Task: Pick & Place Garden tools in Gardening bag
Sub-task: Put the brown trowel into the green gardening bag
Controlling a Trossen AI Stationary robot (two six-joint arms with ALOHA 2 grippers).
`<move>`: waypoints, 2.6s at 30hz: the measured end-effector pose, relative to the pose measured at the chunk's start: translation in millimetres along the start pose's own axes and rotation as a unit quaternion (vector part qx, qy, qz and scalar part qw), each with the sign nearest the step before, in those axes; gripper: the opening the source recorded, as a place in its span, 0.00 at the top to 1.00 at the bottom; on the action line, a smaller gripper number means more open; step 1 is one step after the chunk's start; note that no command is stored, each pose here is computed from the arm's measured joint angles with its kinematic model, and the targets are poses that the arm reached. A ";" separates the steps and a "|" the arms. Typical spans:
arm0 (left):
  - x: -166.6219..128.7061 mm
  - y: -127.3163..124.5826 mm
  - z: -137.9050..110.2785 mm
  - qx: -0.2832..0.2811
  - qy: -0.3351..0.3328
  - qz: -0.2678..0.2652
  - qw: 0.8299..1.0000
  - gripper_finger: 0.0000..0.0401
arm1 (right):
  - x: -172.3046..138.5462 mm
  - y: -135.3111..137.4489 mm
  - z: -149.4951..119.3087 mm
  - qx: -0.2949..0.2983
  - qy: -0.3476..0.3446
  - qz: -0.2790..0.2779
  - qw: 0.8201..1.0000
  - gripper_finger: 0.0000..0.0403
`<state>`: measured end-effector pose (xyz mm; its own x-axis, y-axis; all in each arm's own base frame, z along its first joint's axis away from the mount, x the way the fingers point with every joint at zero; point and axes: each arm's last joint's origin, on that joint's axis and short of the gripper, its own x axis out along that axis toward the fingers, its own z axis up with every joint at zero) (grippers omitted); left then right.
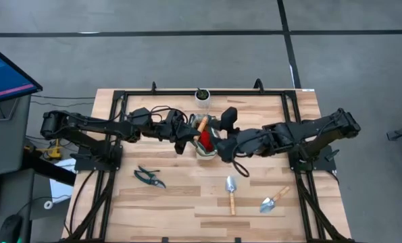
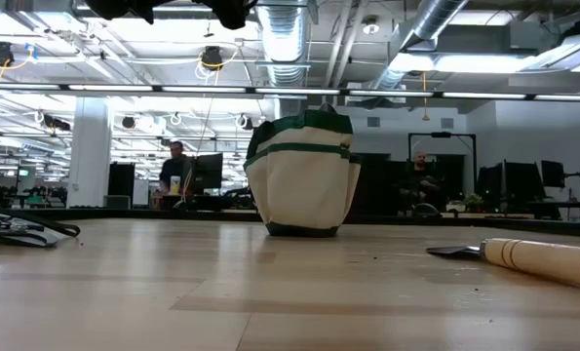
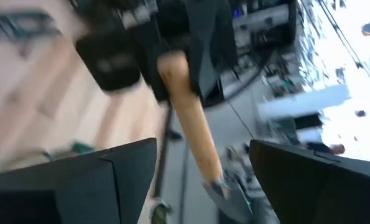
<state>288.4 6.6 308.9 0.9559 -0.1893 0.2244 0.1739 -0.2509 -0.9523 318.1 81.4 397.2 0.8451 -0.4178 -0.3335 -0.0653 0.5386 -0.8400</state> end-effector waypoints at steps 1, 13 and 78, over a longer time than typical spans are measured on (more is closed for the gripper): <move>0.0 0.0 0.0 0.000 0.000 0.000 1.000 0.88 | 1.0 -1.0 0.1 0.006 -0.008 0.003 1.000 0.38; 0.0 -0.1 0.0 0.001 0.000 0.000 1.000 0.87 | 32.1 7.5 -6.8 -0.007 0.027 0.014 1.000 0.38; -19.4 -35.4 6.8 0.164 -0.024 -0.081 0.983 0.65 | -54.8 -34.5 -135.7 0.374 -0.190 0.066 0.906 0.85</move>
<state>265.4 25.7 336.8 0.9178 -0.1252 0.3768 0.3848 0.0464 -0.9218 202.0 -13.5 386.4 0.9869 -0.1086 -0.1191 0.0786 0.9694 -0.2325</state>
